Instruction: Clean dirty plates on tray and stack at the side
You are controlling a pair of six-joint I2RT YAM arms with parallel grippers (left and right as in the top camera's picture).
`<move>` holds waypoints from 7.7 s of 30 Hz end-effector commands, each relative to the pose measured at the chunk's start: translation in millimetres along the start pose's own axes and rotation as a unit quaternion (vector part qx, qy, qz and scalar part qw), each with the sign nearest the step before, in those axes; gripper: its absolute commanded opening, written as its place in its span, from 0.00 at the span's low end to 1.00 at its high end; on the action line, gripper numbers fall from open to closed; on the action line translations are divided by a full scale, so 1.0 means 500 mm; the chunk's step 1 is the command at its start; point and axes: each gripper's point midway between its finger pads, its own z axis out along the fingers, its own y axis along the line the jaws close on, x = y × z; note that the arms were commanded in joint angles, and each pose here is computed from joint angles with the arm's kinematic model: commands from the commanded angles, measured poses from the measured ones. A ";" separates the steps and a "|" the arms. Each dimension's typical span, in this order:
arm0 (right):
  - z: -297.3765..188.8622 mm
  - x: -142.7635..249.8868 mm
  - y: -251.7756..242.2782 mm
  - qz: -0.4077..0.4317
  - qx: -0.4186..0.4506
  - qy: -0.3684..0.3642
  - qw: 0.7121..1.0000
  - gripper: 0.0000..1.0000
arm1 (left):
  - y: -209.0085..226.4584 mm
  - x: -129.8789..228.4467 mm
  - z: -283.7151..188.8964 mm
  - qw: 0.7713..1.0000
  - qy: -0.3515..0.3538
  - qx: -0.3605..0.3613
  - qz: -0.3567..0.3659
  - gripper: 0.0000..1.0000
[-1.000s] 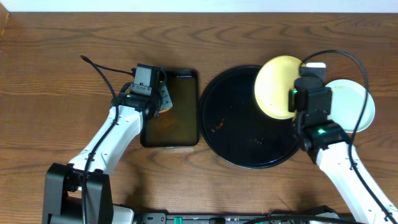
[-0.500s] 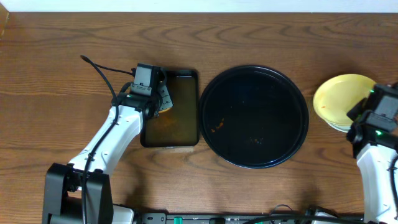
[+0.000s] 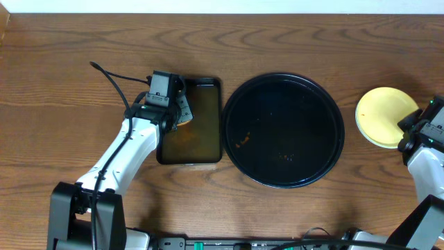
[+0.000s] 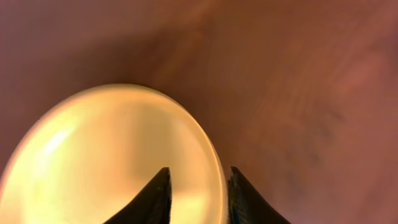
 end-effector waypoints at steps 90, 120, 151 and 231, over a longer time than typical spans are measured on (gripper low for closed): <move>-0.395 0.231 0.042 -0.299 -0.192 0.120 0.927 0.99 | 0.065 0.090 -0.295 0.981 -0.117 0.036 0.148 0.81; -0.510 0.078 0.103 -0.171 -0.351 -0.389 0.834 0.99 | 0.065 0.090 -0.295 0.981 -0.116 0.036 0.148 0.81; -0.389 0.218 0.125 -0.239 -0.369 -0.285 0.852 0.99 | 0.065 0.090 -0.295 0.981 -0.116 0.036 0.148 0.81; -0.389 0.218 0.125 -0.239 -0.369 -0.285 0.852 0.99 | 0.233 0.101 -0.235 0.896 -0.435 0.005 0.091 0.81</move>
